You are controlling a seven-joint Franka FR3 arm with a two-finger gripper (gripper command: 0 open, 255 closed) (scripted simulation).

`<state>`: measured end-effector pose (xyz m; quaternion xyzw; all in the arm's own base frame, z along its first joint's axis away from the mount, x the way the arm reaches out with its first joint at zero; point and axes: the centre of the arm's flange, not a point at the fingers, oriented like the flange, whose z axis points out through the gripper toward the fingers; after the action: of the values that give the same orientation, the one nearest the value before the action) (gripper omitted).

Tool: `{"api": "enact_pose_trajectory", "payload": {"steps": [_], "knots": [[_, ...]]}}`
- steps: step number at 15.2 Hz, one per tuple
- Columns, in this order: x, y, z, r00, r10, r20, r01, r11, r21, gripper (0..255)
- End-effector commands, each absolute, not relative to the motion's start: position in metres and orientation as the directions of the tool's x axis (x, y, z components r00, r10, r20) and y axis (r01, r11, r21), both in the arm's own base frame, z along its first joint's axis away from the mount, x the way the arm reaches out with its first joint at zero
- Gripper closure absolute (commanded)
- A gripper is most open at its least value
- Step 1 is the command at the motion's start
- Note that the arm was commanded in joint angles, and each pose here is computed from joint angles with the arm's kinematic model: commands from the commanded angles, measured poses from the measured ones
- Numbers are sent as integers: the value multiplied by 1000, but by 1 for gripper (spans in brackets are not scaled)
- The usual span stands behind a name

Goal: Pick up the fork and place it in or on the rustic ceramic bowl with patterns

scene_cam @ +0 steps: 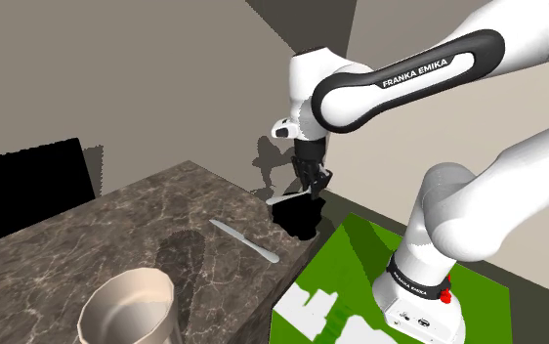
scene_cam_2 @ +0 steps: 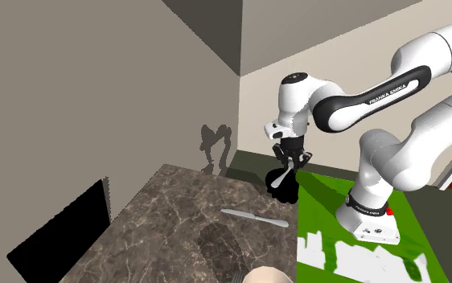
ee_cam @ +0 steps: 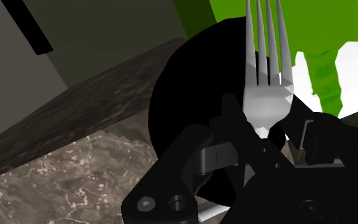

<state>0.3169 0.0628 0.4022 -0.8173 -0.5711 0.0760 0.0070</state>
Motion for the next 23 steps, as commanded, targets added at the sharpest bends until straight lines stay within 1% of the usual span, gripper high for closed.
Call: {"api": "enact_pose_trajectory", "payload": {"steps": [1,5,6,11,15,23], "knots": [[317,63,402,336,935,-116,933,-348,-98,255],[317,63,402,336,935,-116,933,-348,-98,255],[317,63,402,336,935,-116,933,-348,-98,0],[317,63,402,336,935,-116,933,-348,-98,0],[324,66,451,336,935,-116,933,-348,-98,0],[324,66,451,336,935,-116,933,-348,-98,0]]}}
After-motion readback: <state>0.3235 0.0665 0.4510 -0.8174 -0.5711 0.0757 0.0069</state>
